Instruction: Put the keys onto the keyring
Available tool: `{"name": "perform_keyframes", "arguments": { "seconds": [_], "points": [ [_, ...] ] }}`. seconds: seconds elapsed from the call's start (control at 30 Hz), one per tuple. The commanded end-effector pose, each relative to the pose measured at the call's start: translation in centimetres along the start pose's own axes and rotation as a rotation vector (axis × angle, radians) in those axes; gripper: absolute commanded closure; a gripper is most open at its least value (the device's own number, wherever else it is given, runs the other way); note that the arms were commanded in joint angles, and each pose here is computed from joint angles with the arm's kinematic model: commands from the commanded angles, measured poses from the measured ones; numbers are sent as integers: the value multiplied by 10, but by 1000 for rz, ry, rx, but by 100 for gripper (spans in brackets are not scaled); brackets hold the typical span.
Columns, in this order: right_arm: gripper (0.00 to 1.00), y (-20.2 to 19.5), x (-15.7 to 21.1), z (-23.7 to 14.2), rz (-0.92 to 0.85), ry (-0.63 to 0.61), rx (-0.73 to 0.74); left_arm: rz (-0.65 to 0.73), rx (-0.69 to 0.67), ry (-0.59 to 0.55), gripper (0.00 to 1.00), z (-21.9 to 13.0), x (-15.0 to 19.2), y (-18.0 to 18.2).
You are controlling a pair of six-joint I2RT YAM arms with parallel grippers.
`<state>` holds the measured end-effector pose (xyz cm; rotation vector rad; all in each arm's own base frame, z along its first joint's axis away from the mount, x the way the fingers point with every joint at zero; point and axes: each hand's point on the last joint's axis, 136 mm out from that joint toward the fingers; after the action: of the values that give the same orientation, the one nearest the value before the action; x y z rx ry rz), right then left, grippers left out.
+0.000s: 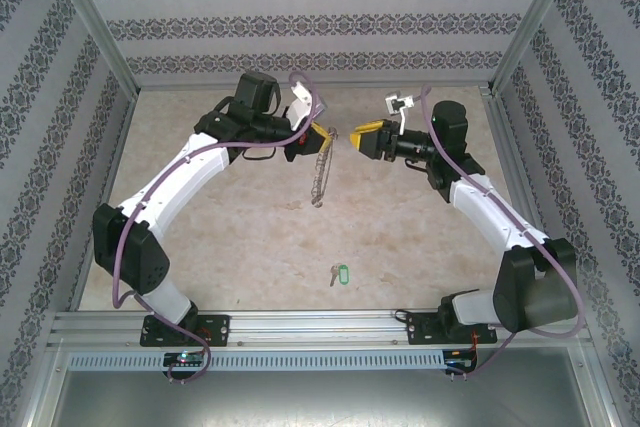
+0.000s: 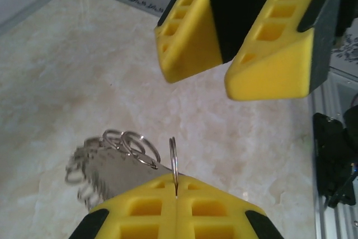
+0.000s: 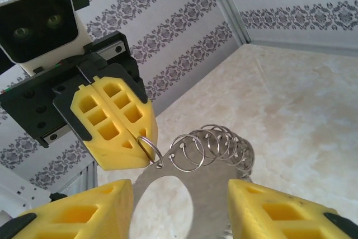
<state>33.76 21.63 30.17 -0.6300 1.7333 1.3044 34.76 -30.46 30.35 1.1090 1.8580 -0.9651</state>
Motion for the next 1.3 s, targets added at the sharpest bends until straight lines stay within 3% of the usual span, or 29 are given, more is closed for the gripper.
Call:
{"name": "perform_keyframes", "arguments": {
  "seconds": [0.0, 0.53, 1.27],
  "points": [
    [53, 25, -20, -2, -52, -29, -69, 67, 84, -53, 100, -9, -21, -13],
    [50, 84, -47, -13, -190, -44, -205, 152, 202, -123, 100, -25, -52, -40],
    [55, 93, -43, 0, -186, -10, -257, 148, 277, -145, 100, -36, -61, -59]
  ]
}}
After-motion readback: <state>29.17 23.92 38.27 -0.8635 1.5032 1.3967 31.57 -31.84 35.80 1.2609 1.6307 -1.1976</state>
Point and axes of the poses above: each hand's point on the last joint's axis, 136 mm out from that joint toward the fingers, its own z axis out along the fingers, its own y axis along the line the jaws close on, x = y × z, and after that the axes turned 2 degrees about -z, right-handed
